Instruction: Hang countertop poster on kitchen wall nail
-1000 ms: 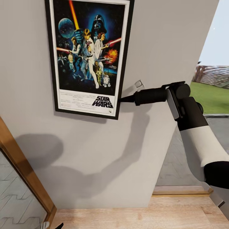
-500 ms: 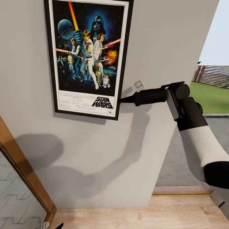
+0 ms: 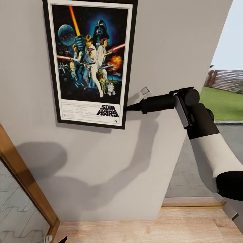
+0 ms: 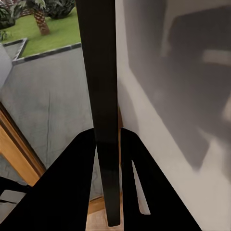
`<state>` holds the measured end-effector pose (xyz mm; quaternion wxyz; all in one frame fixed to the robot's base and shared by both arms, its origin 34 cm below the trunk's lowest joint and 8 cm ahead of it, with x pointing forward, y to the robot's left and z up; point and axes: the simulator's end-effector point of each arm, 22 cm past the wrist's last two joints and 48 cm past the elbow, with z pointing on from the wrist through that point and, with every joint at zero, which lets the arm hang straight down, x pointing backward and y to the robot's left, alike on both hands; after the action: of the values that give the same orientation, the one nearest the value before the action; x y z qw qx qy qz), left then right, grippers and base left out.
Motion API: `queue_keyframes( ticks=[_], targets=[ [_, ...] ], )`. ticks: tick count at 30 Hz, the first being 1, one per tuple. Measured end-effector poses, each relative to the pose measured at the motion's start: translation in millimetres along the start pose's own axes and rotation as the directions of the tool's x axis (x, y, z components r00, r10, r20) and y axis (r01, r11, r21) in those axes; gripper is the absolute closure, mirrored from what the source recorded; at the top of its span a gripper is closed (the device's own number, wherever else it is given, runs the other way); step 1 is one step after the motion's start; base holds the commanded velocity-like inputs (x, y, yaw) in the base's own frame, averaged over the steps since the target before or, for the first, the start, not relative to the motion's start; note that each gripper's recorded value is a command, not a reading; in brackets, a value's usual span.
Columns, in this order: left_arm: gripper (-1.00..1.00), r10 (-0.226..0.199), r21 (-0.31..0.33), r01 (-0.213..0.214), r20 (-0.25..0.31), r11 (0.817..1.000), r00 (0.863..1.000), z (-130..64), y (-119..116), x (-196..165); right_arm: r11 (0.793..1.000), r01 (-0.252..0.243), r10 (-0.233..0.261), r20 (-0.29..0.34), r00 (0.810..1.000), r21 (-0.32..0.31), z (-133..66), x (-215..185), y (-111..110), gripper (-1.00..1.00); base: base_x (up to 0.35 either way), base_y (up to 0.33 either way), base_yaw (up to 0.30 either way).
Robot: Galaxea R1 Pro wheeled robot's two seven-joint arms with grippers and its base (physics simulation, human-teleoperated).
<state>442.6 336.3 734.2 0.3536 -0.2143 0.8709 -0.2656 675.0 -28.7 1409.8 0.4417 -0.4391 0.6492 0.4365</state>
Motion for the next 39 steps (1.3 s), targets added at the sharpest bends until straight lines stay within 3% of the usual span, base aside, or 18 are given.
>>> queue_keyframes(
  ticks=[39],
  targets=[
    [-1.00, 0.000, 0.000, 0.000, 0.000, 1.000, 1.000, 0.0, 0.0, -0.1, 1.000, 0.008, -0.008, -0.001, 1.000, 0.001, 0.2, -0.6, 1.4, 1.00, 0.000, 0.000, 0.000]
  ],
)
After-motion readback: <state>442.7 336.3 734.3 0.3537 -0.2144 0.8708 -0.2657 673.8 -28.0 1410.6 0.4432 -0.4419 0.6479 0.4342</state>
